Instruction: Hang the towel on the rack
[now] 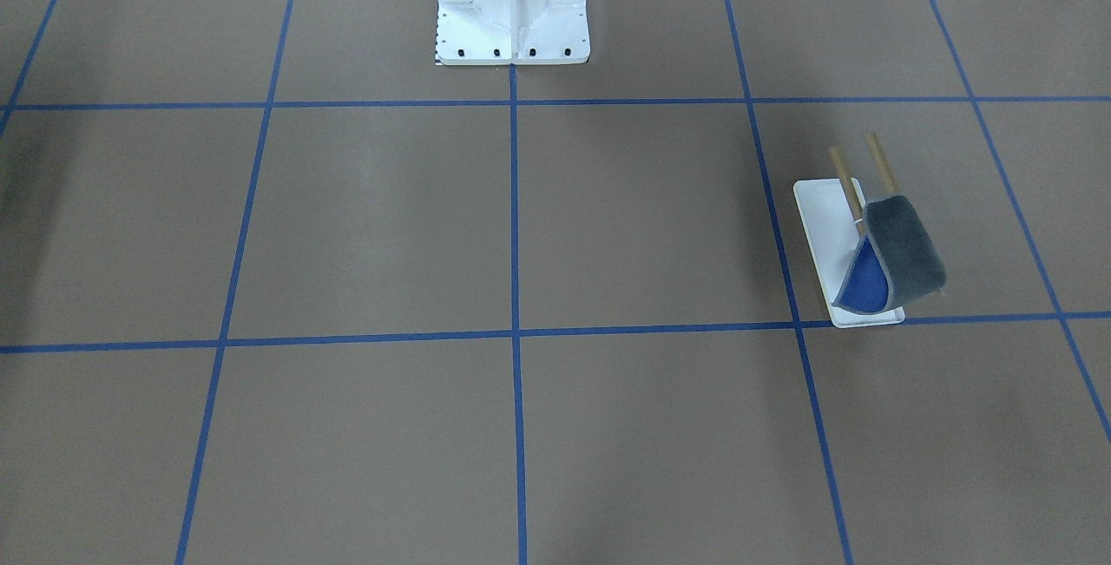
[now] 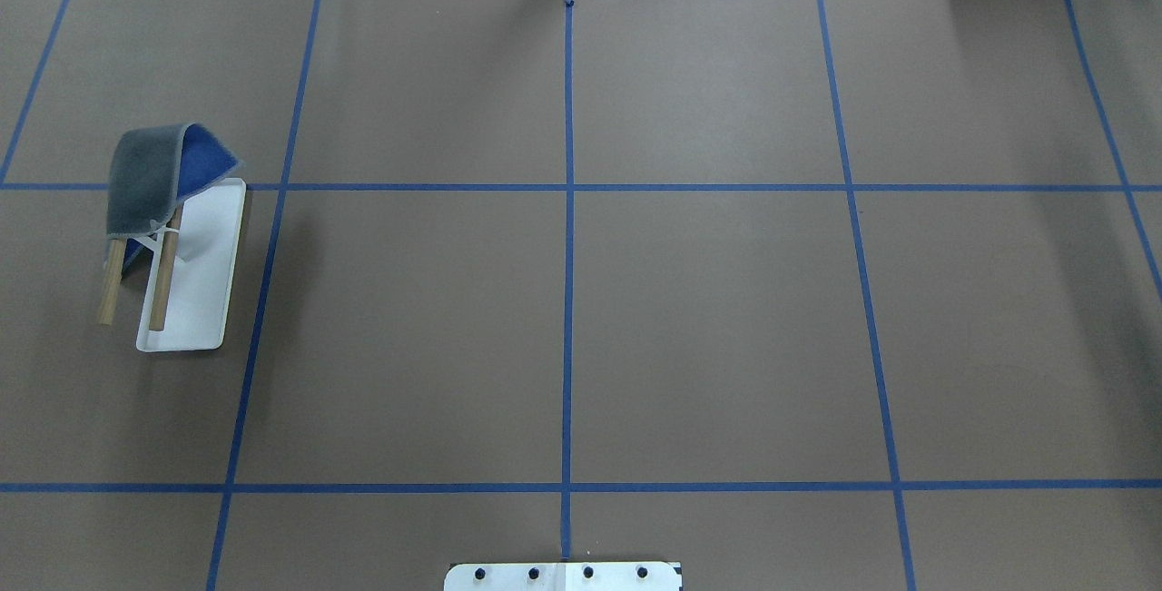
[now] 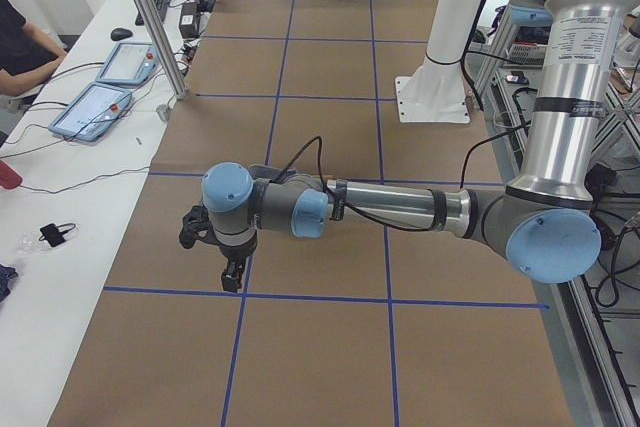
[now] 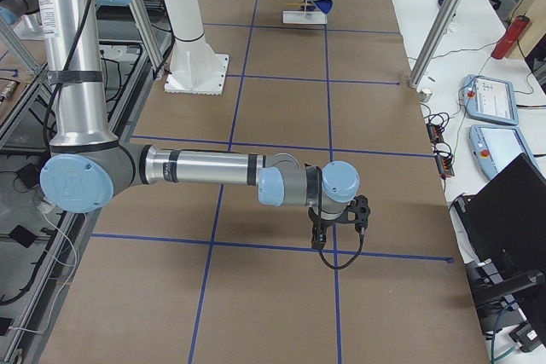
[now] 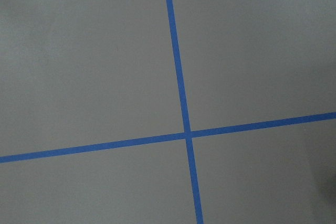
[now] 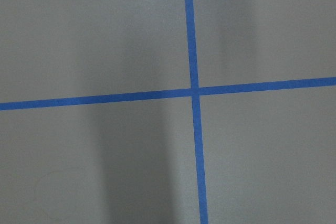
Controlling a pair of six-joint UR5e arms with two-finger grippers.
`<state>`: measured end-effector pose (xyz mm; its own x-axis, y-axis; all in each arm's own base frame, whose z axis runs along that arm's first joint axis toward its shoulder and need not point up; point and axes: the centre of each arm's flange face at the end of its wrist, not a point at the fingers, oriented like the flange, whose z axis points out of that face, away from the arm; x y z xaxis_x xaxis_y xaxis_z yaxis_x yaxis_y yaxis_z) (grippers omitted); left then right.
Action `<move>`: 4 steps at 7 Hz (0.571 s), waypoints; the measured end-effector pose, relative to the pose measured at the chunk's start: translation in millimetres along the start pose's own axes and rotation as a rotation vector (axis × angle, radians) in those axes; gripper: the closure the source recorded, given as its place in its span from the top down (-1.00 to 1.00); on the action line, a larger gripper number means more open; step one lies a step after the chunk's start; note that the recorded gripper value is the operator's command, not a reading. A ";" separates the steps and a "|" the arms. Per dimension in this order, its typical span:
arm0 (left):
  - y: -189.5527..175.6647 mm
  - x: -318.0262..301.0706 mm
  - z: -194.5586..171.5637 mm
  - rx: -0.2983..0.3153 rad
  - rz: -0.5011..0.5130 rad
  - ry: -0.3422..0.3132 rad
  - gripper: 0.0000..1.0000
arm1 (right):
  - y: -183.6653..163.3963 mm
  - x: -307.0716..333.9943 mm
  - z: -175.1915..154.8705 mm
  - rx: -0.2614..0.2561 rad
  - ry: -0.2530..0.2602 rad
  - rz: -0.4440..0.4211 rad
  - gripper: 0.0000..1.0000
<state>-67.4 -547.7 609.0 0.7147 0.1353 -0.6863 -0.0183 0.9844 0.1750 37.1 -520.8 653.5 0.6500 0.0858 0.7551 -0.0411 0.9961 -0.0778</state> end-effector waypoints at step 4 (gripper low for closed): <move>0.1 0.2 0.7 -0.001 0.001 -0.003 0.97 | -1.1 1.0 -2.1 -0.007 0.060 0.010 1.00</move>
<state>-66.7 -547.7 609.4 0.7171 0.1358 -0.6836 -0.0198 0.9844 0.1749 39.4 -521.9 653.0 0.6940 0.0940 0.7138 -0.0426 0.9951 -0.0896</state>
